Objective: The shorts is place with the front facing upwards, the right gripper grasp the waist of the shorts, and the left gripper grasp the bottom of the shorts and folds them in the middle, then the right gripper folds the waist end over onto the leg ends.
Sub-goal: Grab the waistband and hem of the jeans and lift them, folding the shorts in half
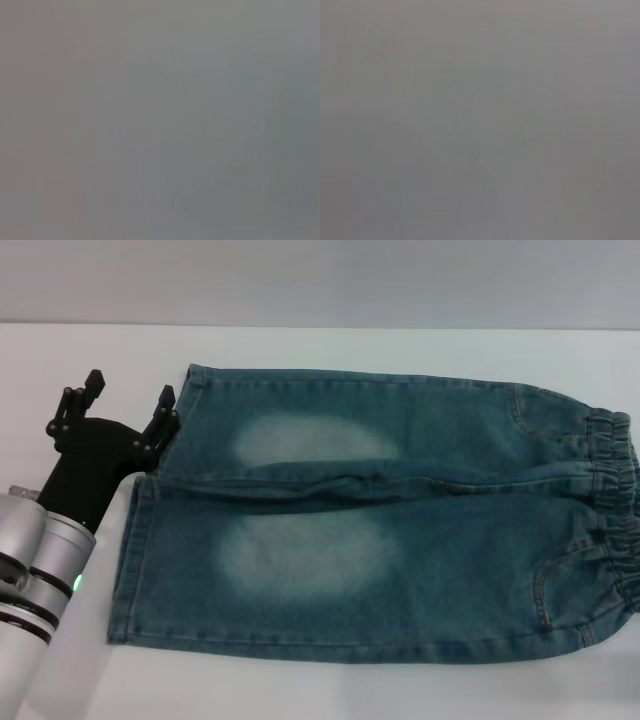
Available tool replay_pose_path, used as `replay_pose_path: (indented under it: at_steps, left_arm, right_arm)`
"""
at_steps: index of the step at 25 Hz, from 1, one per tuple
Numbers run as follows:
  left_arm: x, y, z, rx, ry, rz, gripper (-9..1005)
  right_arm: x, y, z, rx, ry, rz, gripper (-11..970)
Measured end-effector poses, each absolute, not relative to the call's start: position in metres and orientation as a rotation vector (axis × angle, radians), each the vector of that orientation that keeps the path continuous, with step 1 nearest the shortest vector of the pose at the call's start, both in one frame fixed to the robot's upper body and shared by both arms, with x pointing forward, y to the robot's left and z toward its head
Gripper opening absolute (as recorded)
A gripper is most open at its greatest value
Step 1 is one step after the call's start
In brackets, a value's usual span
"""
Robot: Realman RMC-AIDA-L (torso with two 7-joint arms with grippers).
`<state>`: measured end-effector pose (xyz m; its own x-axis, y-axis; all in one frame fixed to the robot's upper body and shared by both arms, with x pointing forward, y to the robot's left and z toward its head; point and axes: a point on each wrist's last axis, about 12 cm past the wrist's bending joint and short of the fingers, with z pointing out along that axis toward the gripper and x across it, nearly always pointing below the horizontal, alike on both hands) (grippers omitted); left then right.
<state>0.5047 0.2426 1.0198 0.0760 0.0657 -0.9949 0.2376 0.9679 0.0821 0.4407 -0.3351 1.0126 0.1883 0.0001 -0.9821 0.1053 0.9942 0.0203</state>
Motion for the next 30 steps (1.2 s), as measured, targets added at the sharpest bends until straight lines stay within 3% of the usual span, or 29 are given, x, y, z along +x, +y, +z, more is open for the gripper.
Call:
replay_pose_path:
  at_steps: [11,19,24,30]
  left_arm:
    - [0.504,0.241,1.018,0.261,1.5,-0.136,826]
    - [0.507,0.231,1.024,0.232,1.511,-0.185,826]
    - [0.522,0.22,1.035,0.219,1.594,-0.245,825]
    - [0.545,0.207,1.063,0.242,1.699,-0.25,825]
  right_arm:
    - [0.439,-0.333,1.011,0.106,1.383,-0.06,755]
    - [0.444,-0.323,1.015,0.082,1.376,0.113,753]
    - [0.468,-0.329,1.02,0.111,1.442,0.344,752]
    - [0.511,-0.353,1.05,0.113,1.516,0.717,750]
